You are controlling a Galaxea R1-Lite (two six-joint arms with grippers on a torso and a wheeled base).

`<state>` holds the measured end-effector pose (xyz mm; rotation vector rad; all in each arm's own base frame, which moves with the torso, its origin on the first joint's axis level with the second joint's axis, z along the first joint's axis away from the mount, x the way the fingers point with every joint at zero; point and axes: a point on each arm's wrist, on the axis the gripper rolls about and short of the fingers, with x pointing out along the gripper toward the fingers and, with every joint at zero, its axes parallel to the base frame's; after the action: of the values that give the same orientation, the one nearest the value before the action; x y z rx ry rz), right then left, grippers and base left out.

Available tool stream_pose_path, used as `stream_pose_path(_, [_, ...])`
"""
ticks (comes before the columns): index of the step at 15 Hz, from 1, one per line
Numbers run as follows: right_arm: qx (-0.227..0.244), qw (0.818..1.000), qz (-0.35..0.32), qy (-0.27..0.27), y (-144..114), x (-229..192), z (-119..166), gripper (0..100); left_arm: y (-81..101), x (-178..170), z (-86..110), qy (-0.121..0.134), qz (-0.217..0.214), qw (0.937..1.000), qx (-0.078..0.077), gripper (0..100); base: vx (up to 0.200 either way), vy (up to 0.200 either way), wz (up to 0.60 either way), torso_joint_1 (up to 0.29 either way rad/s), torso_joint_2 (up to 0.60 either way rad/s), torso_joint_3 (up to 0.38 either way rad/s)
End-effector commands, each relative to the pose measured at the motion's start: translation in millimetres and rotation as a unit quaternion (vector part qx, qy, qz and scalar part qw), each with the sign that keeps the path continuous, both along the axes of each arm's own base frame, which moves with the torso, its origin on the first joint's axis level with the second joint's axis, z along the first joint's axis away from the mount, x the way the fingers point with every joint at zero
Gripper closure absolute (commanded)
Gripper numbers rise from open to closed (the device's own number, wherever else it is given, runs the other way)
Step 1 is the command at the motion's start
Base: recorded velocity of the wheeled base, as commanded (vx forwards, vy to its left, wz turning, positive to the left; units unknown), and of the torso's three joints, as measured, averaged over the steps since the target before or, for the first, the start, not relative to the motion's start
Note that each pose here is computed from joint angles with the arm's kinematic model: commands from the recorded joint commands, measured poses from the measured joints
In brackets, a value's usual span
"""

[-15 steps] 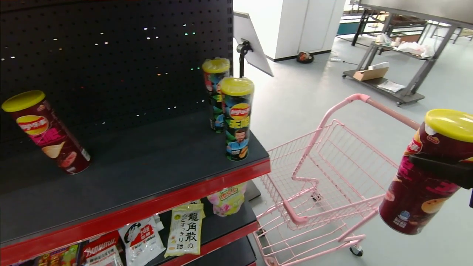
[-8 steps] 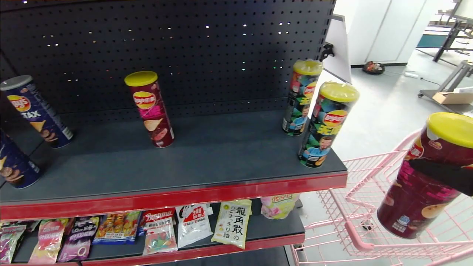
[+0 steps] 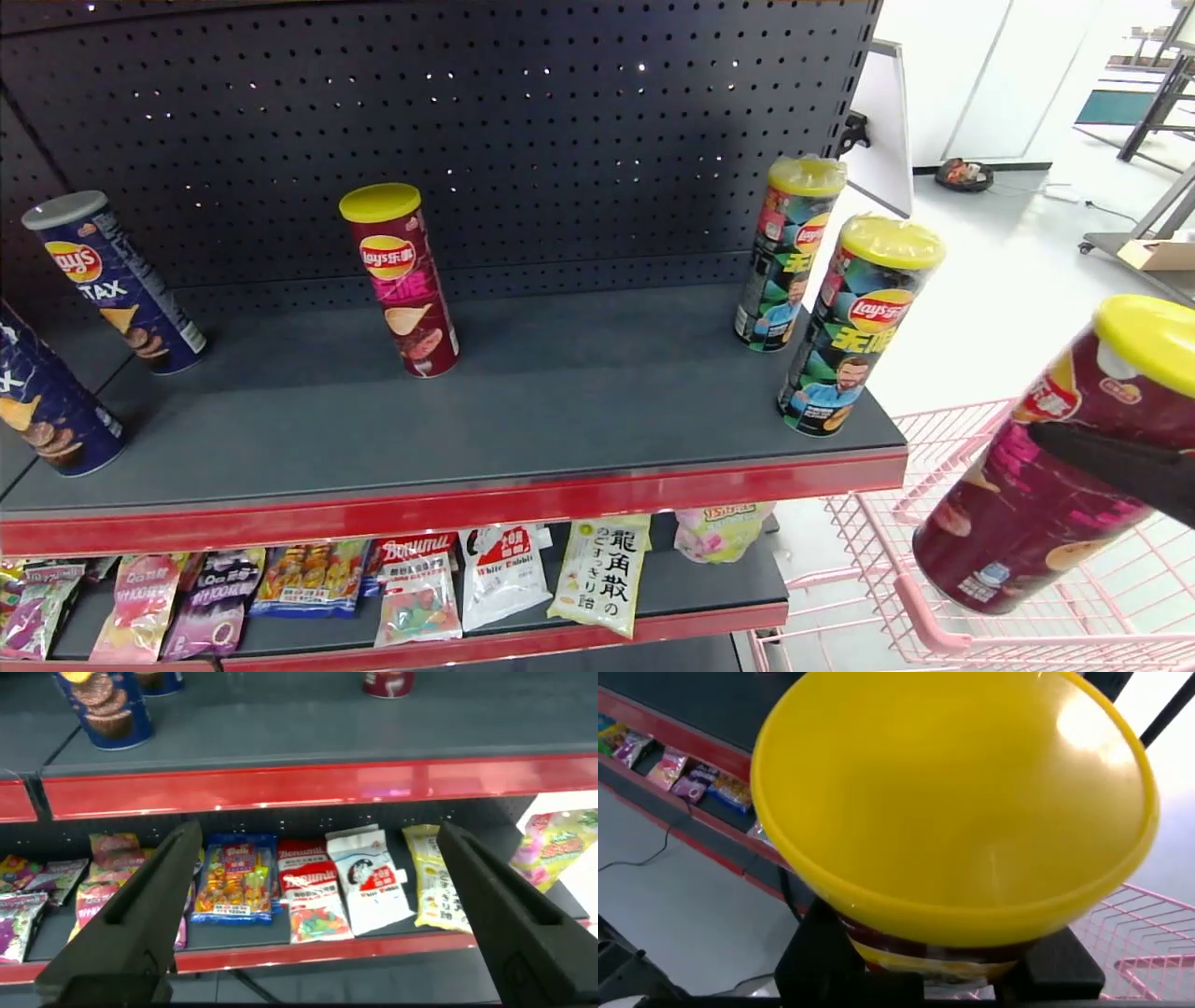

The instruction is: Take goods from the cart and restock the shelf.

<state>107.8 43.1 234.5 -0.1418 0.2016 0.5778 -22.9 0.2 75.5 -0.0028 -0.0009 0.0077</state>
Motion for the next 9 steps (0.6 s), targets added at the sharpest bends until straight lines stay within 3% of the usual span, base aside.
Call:
stream_pose_path(1, [-0.003,1.0,0.016,0.006,3.0,-1.6,-4.3,100,0.1,0.1,0.0,0.0,0.0,1.0,0.0,0,0.0,0.2,0.0,0.002,0.0,0.007])
stream_pose_path(9, [-0.002,0.998,0.069,0.008,14.6,-2.0,-2.2,100,0.1,0.1,0.0,0.0,0.0,1.0,0.0,0,0.0,0.2,0.0,0.004,0.0,0.004])
